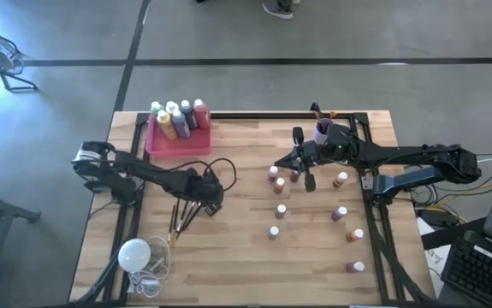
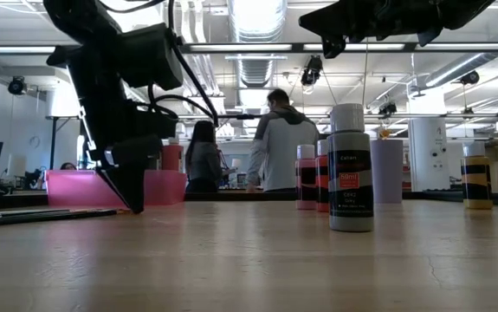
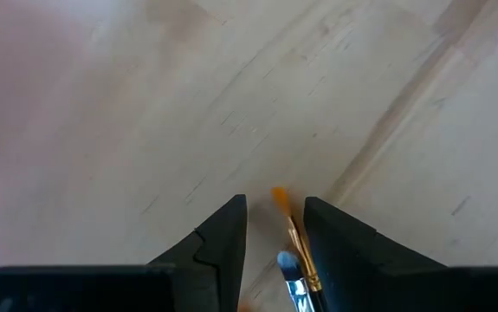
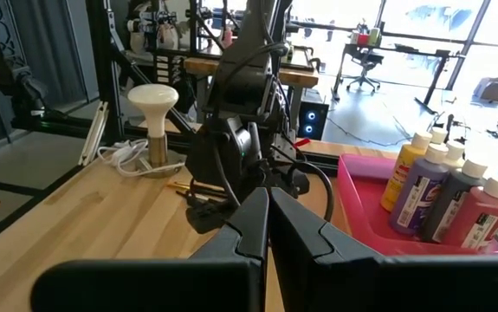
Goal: Pick & Place Paint Supplies
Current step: Put the gold paint brush into the purple cup
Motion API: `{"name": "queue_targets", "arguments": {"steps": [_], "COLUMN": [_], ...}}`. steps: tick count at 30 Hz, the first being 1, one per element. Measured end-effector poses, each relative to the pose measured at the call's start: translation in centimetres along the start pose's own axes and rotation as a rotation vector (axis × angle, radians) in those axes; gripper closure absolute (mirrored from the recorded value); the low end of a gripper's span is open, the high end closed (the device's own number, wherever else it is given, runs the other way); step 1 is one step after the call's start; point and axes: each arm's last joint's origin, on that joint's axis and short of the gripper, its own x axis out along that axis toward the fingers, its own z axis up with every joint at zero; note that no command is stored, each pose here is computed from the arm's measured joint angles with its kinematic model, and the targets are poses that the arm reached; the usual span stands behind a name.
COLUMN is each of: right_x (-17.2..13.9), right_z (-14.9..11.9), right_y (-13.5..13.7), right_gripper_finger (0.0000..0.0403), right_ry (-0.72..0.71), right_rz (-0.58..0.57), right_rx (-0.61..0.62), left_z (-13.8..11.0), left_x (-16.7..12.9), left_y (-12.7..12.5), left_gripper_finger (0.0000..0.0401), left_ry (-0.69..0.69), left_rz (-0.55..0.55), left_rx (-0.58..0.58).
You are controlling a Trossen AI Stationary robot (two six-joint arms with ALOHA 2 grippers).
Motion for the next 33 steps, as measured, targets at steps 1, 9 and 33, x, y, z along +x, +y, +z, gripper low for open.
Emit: {"name": "queue_targets", "arguments": {"steps": [1, 9, 33], "right_x": [0.0, 0.0, 0.0], "right_z": [0.0, 0.0, 0.0], "right_y": [0.0, 0.0, 0.0], "right_gripper_finger": [0.0394, 0.0394, 0.0394], "right_ry": [0.0, 0.0, 0.001], "right_rz": [0.0, 0.0, 0.0], "right_rx": [0.0, 0.0, 0.0], "left_z": [0.0, 0.0, 1.4], "left_x": [0.1, 0.1, -0.2], "left_y": [0.0, 0.0, -1.8], "left_gripper_finger": [0.0273, 0.0288, 0.0398], "left_ry": [-0.002, -0.008, -0.095], "left_rz": [-0.002, -0.009, -0.257], "left_rx": [-0.001, 0.011, 0.018]}}
